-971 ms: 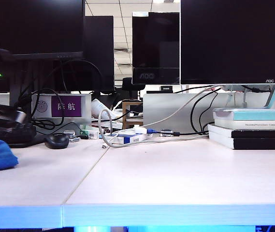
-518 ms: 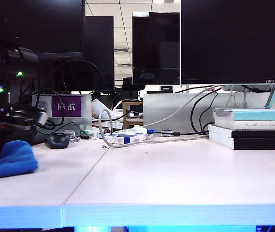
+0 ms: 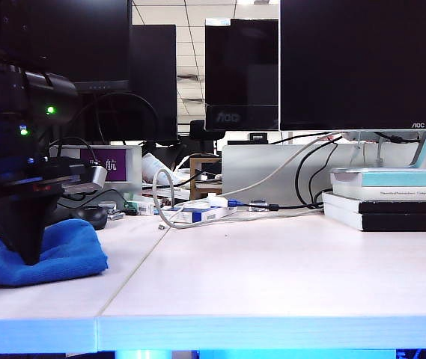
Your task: Wipe the table from left to right using the rag.
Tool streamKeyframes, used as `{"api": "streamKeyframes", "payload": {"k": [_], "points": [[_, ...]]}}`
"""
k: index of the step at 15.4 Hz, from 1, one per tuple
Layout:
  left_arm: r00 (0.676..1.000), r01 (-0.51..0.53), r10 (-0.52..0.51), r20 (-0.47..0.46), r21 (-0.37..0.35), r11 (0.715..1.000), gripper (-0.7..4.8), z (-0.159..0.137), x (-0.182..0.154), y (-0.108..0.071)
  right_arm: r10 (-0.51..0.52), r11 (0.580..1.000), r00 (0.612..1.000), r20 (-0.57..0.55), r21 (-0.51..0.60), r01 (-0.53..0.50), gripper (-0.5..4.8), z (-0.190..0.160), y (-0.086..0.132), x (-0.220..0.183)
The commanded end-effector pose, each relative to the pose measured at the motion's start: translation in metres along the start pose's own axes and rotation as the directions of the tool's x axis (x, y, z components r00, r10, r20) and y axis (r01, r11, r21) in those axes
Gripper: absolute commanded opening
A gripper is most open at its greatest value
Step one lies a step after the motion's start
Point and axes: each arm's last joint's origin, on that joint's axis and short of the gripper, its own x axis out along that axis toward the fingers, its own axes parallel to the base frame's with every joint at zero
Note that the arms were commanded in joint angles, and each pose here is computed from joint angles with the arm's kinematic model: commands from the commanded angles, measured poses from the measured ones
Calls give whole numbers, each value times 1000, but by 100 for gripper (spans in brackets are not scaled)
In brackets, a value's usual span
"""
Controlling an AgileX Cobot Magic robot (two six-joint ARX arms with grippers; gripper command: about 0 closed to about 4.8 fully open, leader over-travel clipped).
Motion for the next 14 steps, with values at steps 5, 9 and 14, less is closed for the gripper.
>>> {"api": "streamKeyframes", "payload": {"k": [5, 9, 14], "points": [[997, 51, -46, -54, 83, 995, -6, 1, 24, -45, 2, 1000, 1000, -25, -1, -2, -1, -2, 1, -3], [998, 64, -63, -17, 91, 994, -6, 5, 27, -68, -76, 997, 994, -77, 0, 77, -1, -6, 0, -9], [997, 71, -73, 19, 98, 993, -6, 7, 31, -93, -116, 993, 989, -88, 1, 116, -1, -8, 0, -13]]}}
